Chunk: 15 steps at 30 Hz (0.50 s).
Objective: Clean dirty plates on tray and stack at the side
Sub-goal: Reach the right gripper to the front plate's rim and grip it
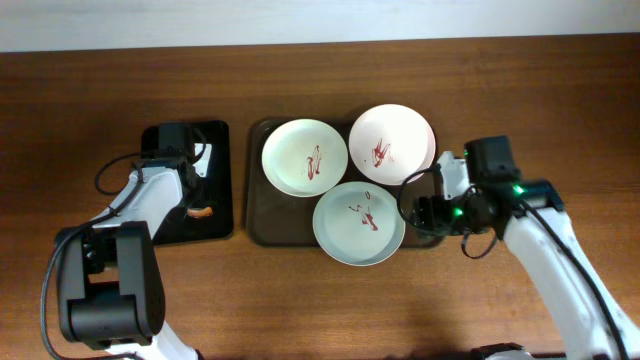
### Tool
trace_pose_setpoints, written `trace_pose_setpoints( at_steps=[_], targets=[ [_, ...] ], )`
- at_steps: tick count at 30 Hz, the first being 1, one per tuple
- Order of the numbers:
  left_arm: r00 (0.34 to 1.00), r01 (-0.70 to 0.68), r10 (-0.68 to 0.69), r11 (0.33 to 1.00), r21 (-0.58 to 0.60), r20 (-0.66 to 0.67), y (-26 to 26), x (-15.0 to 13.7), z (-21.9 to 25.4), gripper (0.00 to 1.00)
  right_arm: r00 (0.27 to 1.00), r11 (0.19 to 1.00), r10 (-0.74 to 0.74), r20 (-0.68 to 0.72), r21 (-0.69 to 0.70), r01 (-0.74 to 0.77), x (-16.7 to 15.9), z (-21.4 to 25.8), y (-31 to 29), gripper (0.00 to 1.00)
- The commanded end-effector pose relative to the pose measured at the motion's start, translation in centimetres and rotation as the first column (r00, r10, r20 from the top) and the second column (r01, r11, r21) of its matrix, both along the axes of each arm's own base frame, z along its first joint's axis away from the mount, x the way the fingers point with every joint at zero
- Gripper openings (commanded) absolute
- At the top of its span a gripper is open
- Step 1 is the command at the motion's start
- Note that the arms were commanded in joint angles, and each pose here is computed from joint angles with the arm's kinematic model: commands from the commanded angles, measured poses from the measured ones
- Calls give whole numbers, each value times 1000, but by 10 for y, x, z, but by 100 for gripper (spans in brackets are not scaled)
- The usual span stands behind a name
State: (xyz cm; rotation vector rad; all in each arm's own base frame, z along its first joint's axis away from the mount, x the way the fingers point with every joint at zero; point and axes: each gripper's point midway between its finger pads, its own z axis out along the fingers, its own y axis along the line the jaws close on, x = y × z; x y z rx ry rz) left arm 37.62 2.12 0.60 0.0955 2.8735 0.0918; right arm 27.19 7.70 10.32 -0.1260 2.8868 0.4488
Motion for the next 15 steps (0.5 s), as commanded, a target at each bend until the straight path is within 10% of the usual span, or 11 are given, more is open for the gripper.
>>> trace_pose_setpoints(
  at_steps=[1,15],
  targets=[
    [999,-6,7,1000,-27,35,-3,5,15,0,996,997,23,-86,72,-17,6,-22,13,52],
    [999,-4,5,1000,-30,33,-3,5,15,13,972,989,44,-232,149,-9,16,-87,29,26]
  ],
)
